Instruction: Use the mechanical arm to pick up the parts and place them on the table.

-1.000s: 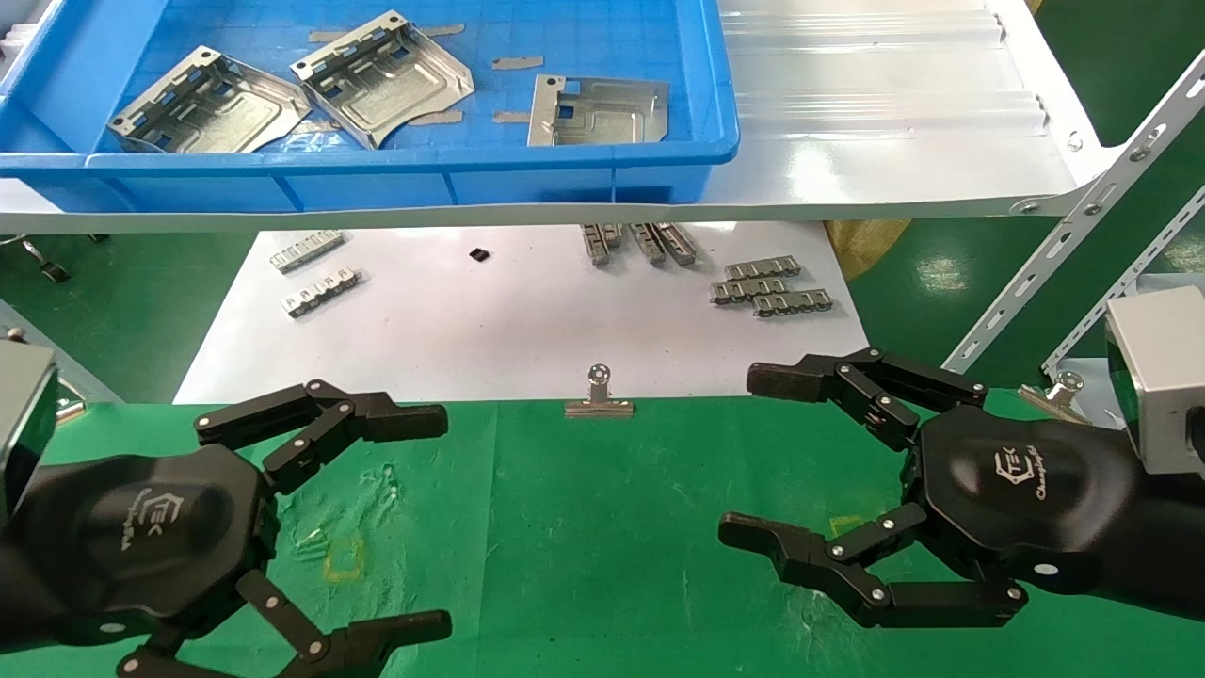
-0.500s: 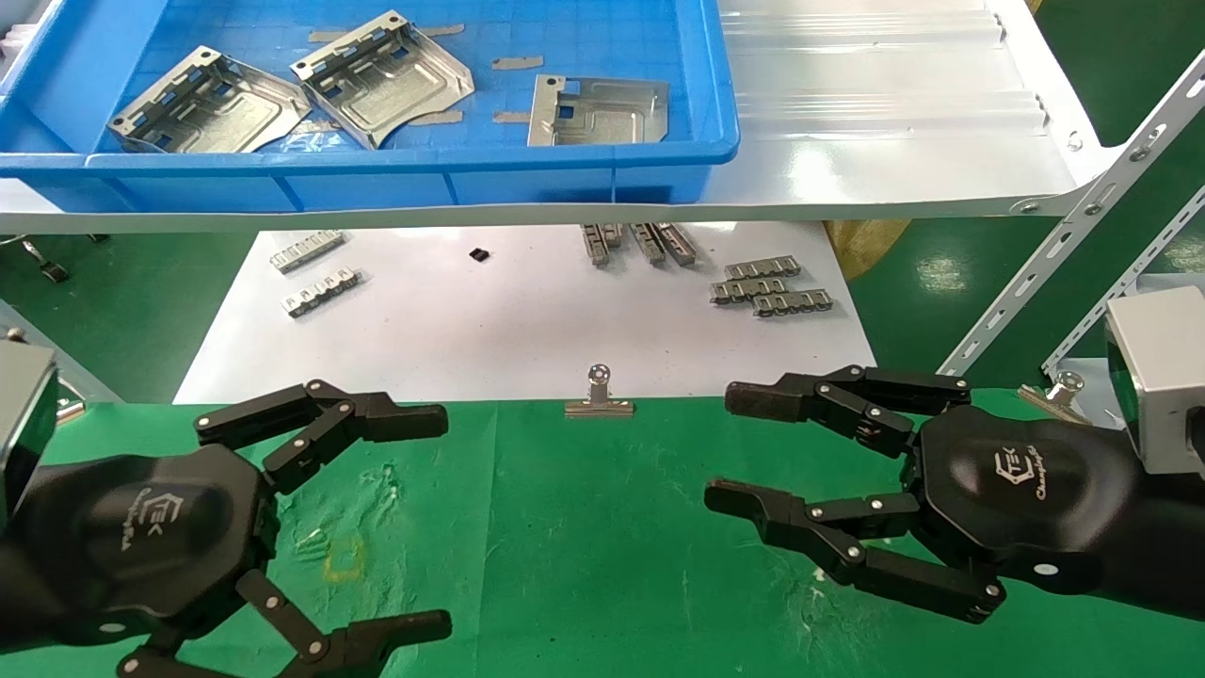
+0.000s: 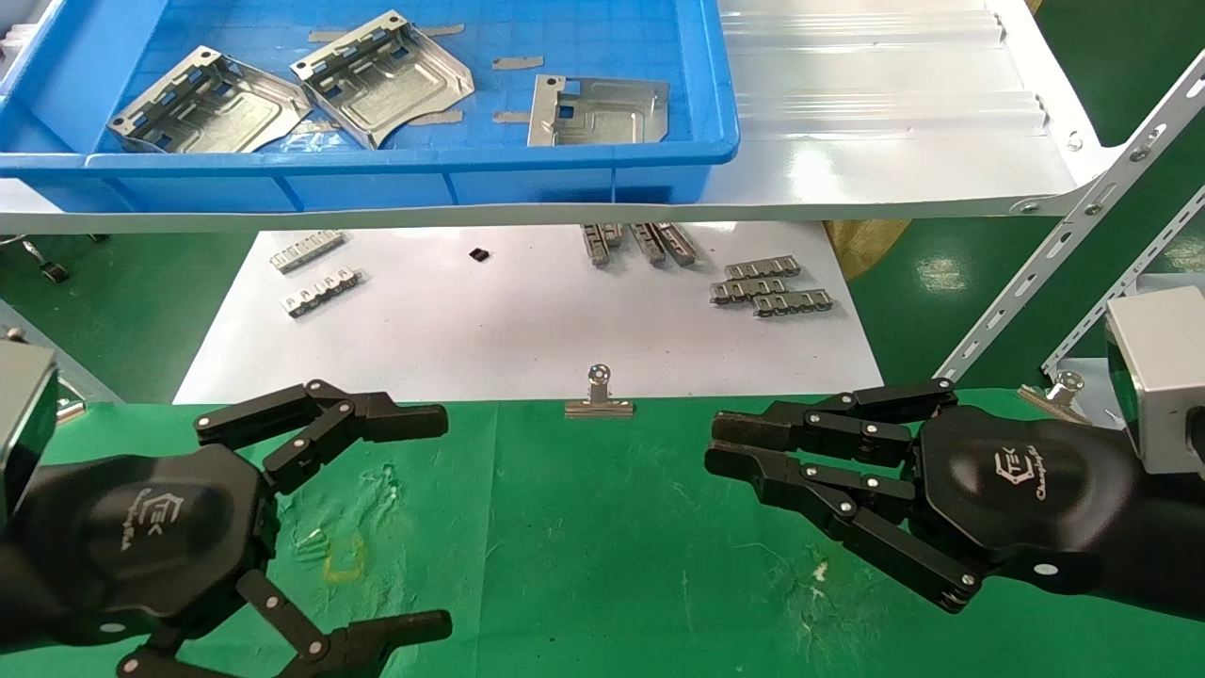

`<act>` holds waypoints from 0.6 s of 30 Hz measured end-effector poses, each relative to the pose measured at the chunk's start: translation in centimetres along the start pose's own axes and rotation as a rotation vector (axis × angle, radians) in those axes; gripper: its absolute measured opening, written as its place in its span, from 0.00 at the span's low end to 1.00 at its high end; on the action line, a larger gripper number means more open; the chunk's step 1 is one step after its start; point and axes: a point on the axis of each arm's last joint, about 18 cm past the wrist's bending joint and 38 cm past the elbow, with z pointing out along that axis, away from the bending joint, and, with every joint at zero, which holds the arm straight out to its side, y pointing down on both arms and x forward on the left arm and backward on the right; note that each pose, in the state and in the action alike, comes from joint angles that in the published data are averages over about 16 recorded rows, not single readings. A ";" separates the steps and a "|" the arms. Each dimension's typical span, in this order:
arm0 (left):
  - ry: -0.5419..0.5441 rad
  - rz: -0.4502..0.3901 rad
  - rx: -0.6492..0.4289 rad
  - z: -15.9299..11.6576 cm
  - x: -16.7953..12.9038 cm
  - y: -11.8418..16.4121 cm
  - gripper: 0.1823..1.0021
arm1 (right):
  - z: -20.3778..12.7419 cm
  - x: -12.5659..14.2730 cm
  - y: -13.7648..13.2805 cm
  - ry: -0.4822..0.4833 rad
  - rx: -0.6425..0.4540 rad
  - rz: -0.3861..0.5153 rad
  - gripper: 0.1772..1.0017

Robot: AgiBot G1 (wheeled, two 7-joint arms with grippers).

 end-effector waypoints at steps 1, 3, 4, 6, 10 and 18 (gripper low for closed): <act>-0.006 0.009 0.000 0.0 -0.3 -0.3 1.00 | 0.0 0.0 0.0 0.000 0.000 0.000 0.19; -0.022 0.032 0.002 0.1 -1.1 -1.0 1.00 | 0.0 0.0 0.0 0.000 0.000 0.000 0.16; -0.032 0.043 0.004 0.1 -1.6 -1.4 1.00 | 0.0 0.0 0.0 0.000 0.000 0.000 0.14; -0.056 0.070 0.006 0.2 -2.8 -2.4 1.00 | 0.0 0.0 0.0 0.000 0.000 0.000 0.11; -0.128 0.123 0.006 0.6 -6.5 -4.6 1.00 | 0.0 0.0 0.0 0.000 0.000 0.000 0.07; -0.376 0.146 -0.019 2.2 -17.2 -9.2 1.00 | 0.0 0.0 0.0 0.000 0.000 0.000 0.02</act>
